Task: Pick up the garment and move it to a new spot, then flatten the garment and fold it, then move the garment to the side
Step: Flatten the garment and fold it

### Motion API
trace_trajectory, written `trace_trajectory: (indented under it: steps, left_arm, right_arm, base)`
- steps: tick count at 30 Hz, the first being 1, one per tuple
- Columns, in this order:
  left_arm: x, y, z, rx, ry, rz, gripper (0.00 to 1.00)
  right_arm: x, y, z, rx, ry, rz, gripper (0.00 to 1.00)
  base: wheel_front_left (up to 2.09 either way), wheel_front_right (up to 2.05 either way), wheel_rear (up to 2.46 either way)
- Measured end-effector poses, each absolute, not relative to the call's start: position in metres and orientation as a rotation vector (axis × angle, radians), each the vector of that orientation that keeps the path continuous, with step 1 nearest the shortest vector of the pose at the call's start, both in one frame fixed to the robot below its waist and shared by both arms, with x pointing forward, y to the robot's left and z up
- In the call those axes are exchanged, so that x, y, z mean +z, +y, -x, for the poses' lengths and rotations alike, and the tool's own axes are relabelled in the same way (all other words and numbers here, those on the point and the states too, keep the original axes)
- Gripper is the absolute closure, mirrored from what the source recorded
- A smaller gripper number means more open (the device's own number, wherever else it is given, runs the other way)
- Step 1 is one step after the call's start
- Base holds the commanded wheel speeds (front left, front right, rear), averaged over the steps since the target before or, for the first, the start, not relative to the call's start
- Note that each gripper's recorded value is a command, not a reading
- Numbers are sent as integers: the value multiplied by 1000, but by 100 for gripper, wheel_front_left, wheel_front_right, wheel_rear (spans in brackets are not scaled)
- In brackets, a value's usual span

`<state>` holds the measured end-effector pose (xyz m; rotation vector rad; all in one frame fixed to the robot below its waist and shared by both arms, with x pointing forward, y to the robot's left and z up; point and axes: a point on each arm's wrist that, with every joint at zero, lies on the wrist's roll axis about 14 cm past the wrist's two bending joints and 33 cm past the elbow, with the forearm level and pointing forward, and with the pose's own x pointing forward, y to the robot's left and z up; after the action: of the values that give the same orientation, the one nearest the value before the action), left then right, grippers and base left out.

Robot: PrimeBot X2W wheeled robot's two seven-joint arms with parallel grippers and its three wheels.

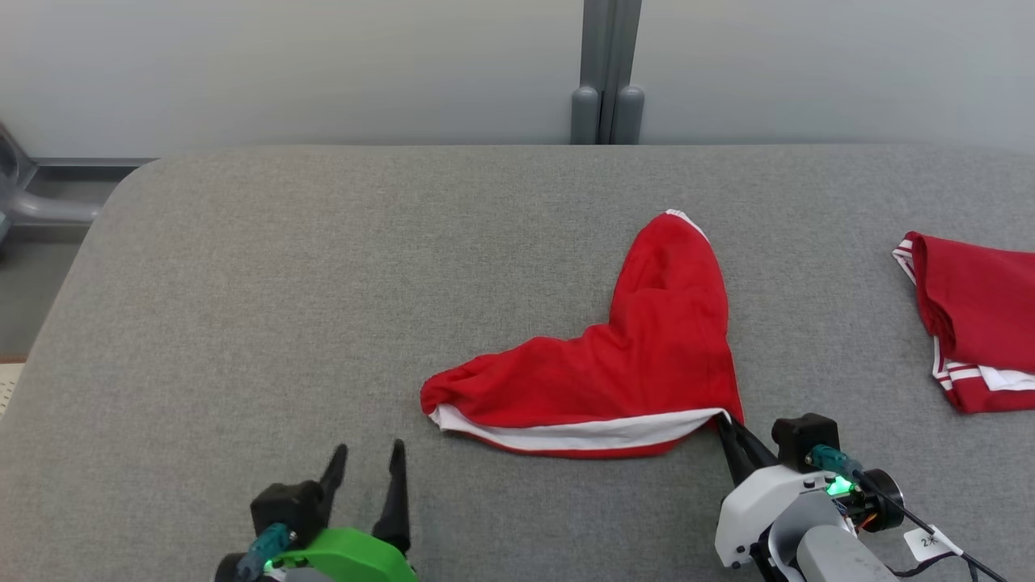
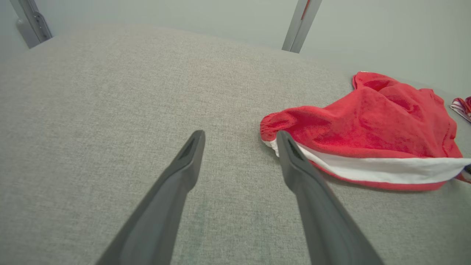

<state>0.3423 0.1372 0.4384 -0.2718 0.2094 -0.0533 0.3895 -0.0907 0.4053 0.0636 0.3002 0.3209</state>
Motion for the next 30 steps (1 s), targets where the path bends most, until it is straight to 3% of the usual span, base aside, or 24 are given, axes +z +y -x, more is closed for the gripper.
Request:
trace_trajectory:
  steps: [4,9,26,27,29,30]
  left_arm:
    - [418,106,-335,-143,320,346,0]
    - [407,105,-349,-114,370,436,0]
    - [374,81,-384,-196,487,397,0]
    - [374,78,-384,-209,488,393,4]
    - [374,72,-384,-233,485,378,49]
    - [375,70,-384,-242,480,376,56]
  right_arm:
    - [411,-93,-394,315,276,-61,100]
    - [411,-94,-396,315,272,-55,100]
    - [410,-108,-409,281,265,-49,100]
    - [411,-108,-410,279,265,-49,100]
    - [411,-110,-411,273,263,-50,100]
    - [411,-111,-411,270,262,-50,100]
  base:
    - [0,0,0]
    - [0,0,0]
    - [0,0,0]
    - [0,0,0]
    - [0,0,0]
    - [0,0,0]
